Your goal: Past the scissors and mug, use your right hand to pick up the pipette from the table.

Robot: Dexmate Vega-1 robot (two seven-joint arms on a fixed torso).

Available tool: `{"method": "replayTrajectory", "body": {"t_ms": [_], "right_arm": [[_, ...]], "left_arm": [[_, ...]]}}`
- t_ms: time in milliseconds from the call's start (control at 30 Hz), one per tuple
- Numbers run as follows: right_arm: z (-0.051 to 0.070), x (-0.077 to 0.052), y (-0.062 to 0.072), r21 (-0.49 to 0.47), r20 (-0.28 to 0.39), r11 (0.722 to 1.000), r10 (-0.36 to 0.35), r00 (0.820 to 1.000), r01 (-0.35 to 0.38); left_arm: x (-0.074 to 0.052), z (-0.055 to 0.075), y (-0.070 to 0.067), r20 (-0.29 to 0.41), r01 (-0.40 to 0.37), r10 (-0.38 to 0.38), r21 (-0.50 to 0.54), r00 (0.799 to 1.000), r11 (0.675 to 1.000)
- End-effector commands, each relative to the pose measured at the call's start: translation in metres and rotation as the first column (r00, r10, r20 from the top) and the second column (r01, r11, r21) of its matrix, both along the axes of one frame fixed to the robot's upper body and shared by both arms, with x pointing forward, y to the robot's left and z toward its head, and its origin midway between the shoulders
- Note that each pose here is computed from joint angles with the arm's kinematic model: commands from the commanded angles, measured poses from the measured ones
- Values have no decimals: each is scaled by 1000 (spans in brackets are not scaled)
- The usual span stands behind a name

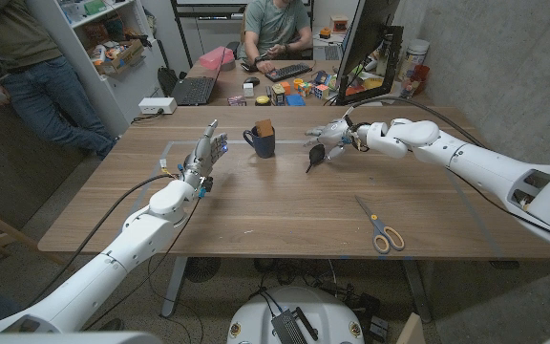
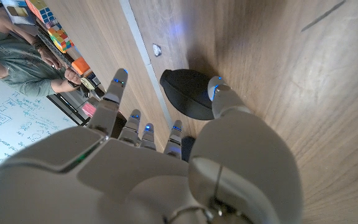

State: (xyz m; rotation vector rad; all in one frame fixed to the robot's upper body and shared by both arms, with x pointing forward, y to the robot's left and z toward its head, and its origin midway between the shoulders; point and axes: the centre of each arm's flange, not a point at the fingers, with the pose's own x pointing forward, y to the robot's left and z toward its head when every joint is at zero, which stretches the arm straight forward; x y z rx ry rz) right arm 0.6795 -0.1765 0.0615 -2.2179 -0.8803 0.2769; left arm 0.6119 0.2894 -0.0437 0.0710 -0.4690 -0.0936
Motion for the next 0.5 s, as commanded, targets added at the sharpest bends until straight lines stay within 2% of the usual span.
{"method": "replayTrajectory", "body": {"t_ms": [33, 500], "right_arm": [[-3, 6, -1, 25, -12, 999, 26, 1000, -26], [-3, 9, -4, 46, 12, 998, 37, 999, -37]], "left_arm": [[2, -1, -1, -6, -3, 3, 3, 1000, 1000], [3, 1, -2, -6, -4, 4, 4, 1000, 1000]]}}
